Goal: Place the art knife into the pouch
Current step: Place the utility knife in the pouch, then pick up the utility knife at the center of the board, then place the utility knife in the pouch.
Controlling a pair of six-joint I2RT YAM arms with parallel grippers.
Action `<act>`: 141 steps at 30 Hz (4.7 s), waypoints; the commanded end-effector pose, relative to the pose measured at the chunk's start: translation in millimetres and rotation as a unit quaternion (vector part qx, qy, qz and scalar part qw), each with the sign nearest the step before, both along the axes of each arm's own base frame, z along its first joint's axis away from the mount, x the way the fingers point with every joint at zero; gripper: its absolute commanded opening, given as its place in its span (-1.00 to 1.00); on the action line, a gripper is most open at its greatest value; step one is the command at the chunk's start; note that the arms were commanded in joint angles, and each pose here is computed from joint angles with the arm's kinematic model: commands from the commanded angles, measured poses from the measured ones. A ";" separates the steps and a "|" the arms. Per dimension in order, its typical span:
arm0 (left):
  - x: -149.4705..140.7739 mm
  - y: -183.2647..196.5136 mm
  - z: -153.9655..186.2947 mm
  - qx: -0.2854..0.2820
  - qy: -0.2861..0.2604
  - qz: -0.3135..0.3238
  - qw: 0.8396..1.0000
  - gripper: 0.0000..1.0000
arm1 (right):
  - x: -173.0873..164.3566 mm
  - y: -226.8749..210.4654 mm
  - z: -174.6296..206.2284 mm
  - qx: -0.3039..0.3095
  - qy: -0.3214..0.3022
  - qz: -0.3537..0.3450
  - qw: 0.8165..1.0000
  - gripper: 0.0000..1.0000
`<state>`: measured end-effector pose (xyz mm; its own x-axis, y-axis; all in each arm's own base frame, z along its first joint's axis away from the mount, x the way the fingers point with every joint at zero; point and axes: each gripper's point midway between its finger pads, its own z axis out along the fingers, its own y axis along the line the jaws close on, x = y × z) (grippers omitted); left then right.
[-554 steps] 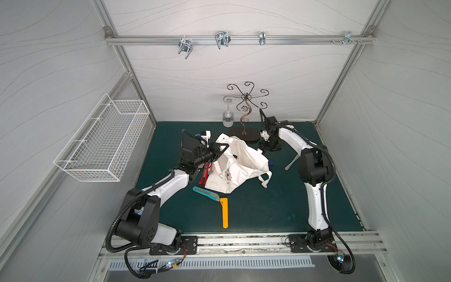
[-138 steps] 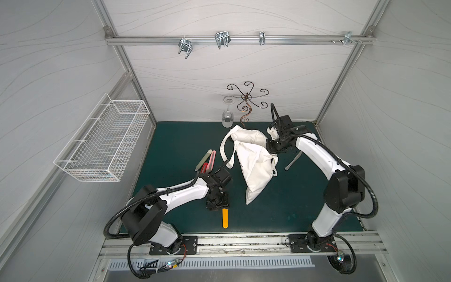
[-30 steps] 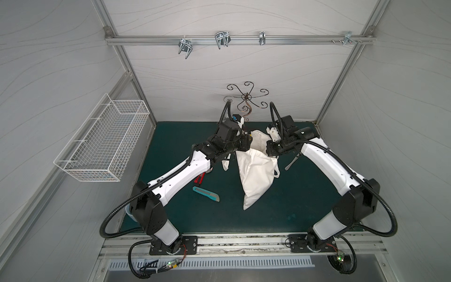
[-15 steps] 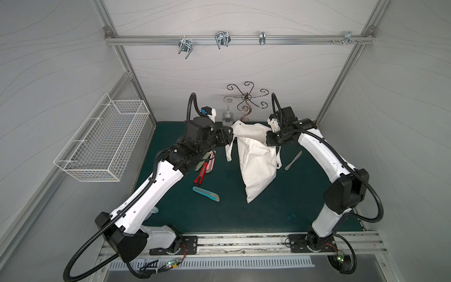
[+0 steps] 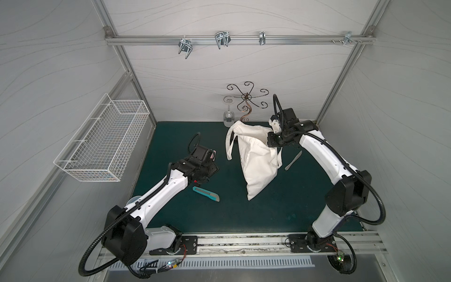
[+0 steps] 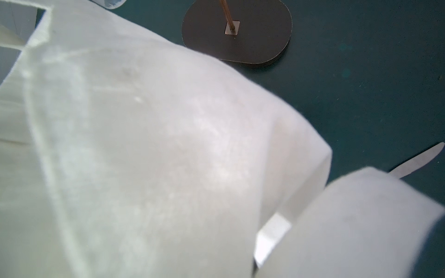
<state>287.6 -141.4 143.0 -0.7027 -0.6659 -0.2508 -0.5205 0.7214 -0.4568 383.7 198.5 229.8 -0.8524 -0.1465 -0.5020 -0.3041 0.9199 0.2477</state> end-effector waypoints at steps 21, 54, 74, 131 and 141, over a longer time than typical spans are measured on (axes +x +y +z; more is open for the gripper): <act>-18.2 44.7 -77.8 0.021 0.138 0.267 0.953 0.21 | -16.1 6.5 -14.2 0.001 0.009 0.021 1.000 -1.00; -46.5 45.3 -130.7 0.052 0.208 0.226 0.950 -0.01 | -20.0 8.8 -29.5 -0.005 0.025 0.028 0.999 -1.00; -51.4 43.2 -126.6 0.086 0.260 0.208 0.939 -0.11 | -24.9 9.7 -29.5 0.002 0.024 0.033 0.999 -1.00; 107.5 -116.7 250.7 0.033 -0.282 -0.235 0.930 -0.56 | -70.1 32.7 19.6 -0.008 -0.021 0.080 0.997 -1.00; 126.3 -153.3 260.2 0.023 -0.349 -0.286 0.892 -0.55 | -76.3 39.5 24.7 -0.004 -0.025 0.095 0.995 -1.00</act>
